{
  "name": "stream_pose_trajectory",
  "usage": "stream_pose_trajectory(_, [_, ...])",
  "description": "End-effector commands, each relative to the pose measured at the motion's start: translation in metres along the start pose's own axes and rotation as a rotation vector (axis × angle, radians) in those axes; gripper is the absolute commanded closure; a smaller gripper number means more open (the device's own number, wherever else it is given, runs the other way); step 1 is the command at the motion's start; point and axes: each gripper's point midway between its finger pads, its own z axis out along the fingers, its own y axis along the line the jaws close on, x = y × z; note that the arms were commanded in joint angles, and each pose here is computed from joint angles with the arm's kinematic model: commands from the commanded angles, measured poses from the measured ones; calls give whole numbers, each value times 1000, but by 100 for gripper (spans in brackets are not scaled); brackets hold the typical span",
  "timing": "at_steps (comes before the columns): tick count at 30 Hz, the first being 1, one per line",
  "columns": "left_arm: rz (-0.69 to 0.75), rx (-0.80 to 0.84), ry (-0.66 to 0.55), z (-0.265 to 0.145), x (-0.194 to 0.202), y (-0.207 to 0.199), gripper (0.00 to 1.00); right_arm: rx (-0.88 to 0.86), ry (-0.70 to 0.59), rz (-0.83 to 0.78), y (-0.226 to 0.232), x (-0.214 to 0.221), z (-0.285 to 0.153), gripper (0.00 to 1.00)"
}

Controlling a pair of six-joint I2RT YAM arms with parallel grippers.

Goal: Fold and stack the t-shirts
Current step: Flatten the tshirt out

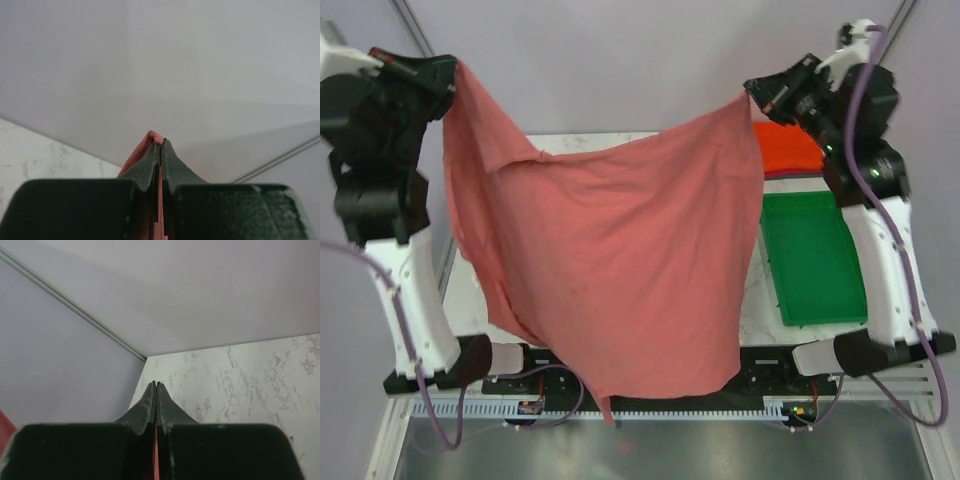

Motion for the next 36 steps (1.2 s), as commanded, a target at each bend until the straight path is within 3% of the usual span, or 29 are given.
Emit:
stream_pose_trajectory(1, [73, -18, 33, 71, 21, 25, 98, -85, -25, -20, -8, 2, 78, 100])
stream_pose_trajectory(3, [96, -27, -10, 96, 14, 29, 98, -147, -65, -49, 0, -8, 101, 100])
stream_pose_trajectory(4, [101, -57, 17, 125, 29, 47, 98, -124, -39, -55, -16, 4, 129, 100])
stream_pose_trajectory(9, [112, 77, -99, 166, 4, 19, 98, -157, -139, -128, -16, -31, 169, 100])
stream_pose_trajectory(13, [128, 140, -197, 147, -28, -7, 98, -222, -183, -157, -3, -56, 154, 100])
stream_pose_trajectory(15, [158, 154, -255, 115, -50, -23, 98, -226, -171, -183, 2, -55, 142, 100])
stream_pose_trajectory(17, [188, 127, -228, 108, -42, -14, 98, -195, -111, -180, -15, -33, 143, 100])
stream_pose_trajectory(18, [196, 142, -248, 84, -52, -25, 98, -201, -115, -191, -8, -35, 127, 100])
stream_pose_trajectory(20, [210, 89, -181, 84, -27, -1, 98, -160, -51, -177, -32, -4, 126, 100])
stream_pose_trajectory(21, [215, 107, -205, 55, -37, -12, 98, -171, -70, -190, -23, -8, 106, 100])
stream_pose_trajectory(22, [218, 54, -138, 62, -10, 15, 98, -155, -61, -188, -29, -1, 100, 100])
stream_pose_trajectory(23, [215, 47, -126, 51, -3, 19, 98, -106, -5, -171, -54, 27, 100, 100])
stream_pose_trajectory(27, [187, 3, -40, 8, 41, 53, 98, -47, 37, -172, -76, 63, 51, 100])
stream_pose_trajectory(28, [180, -42, 23, 3, 70, 80, 98, -27, 50, -171, -84, 72, 44, 100])
stream_pose_trajectory(29, [170, -41, 2, -18, 69, 80, 98, 24, 119, -158, -109, 104, 37, 100])
stream_pose_trajectory(30, [157, -49, 12, -29, 78, 87, 98, 24, 114, -164, -107, 107, 21, 100])
stream_pose_trajectory(31, [132, -57, 64, -46, 105, 104, 98, 83, 178, -148, -134, 138, 11, 100])
stream_pose_trajectory(33, [102, -55, 136, -66, 137, 119, 98, 109, 199, -154, -144, 156, -13, 100])
stream_pose_trajectory(36, [6, -193, 305, -101, 222, 189, 98, 243, 290, -117, -190, 206, -41, 100])
